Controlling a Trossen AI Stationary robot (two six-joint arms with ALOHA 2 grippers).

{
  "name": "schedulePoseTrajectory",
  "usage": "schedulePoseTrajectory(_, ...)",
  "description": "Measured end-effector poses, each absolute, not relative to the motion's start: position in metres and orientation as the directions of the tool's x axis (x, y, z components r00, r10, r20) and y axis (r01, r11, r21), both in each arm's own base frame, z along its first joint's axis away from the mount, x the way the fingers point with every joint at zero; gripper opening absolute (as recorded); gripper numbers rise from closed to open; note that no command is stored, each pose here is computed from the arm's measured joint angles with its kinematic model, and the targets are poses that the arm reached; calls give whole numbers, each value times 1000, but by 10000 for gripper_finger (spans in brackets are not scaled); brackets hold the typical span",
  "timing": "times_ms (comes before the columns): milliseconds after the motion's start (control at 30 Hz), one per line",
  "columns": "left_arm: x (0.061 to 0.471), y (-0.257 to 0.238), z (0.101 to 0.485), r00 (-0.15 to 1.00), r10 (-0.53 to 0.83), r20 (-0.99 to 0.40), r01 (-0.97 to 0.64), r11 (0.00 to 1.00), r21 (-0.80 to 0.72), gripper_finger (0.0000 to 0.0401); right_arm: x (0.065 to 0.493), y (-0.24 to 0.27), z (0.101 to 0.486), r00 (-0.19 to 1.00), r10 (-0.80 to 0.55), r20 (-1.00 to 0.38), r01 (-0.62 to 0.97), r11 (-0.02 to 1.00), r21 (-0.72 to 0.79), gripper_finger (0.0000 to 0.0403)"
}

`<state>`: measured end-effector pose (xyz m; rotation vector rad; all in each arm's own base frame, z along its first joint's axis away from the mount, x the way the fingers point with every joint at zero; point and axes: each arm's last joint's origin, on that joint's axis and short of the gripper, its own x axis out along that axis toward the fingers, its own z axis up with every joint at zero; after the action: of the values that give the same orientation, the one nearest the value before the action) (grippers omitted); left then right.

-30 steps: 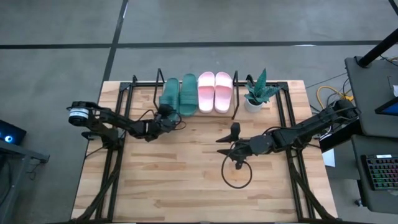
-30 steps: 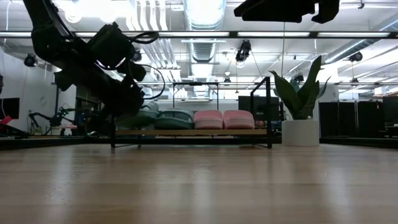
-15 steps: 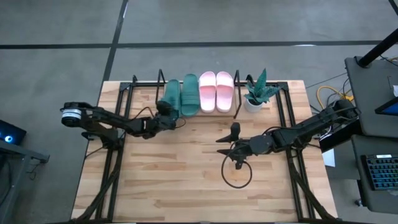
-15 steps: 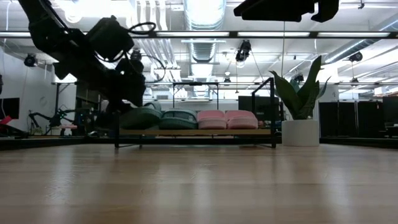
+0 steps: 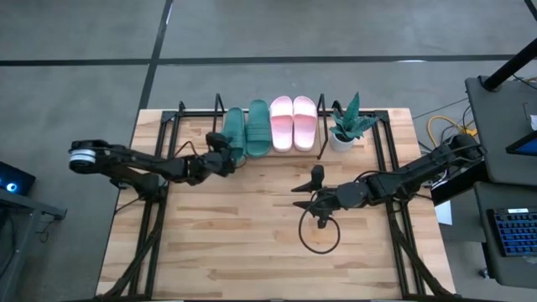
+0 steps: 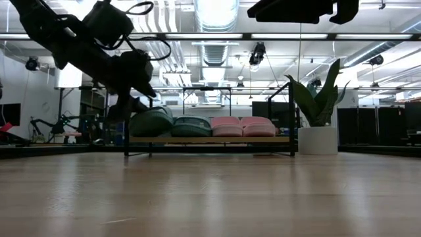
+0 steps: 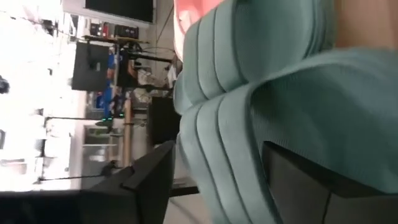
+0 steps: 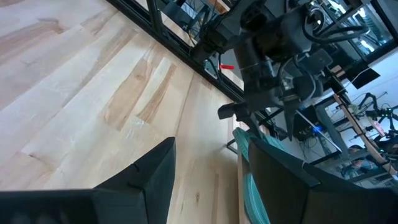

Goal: Pick and place slides into the shelf
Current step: Put the green slipper on the shelf

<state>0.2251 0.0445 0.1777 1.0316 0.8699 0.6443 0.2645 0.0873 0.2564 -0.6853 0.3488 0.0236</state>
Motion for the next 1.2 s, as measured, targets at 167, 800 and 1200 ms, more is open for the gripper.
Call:
schedulePoseTrajectory(167, 225, 42, 181, 593, 706, -387, -71, 524, 848, 226, 265, 87, 257, 942, -92, -322, -134, 777, -616, 192)
schedulePoseTrajectory(800, 248, 56, 167, 400, 830, -389, -26, 435, 900, 145, 265, 87, 257, 944, -92, -317, -131, 778, -615, 192)
schedulePoseTrajectory(1200, 256, 58, 174, 334, 880, -338, 52, 341, 939, 11, 265, 87, 257, 943, -92, -320, -133, 777, -615, 192)
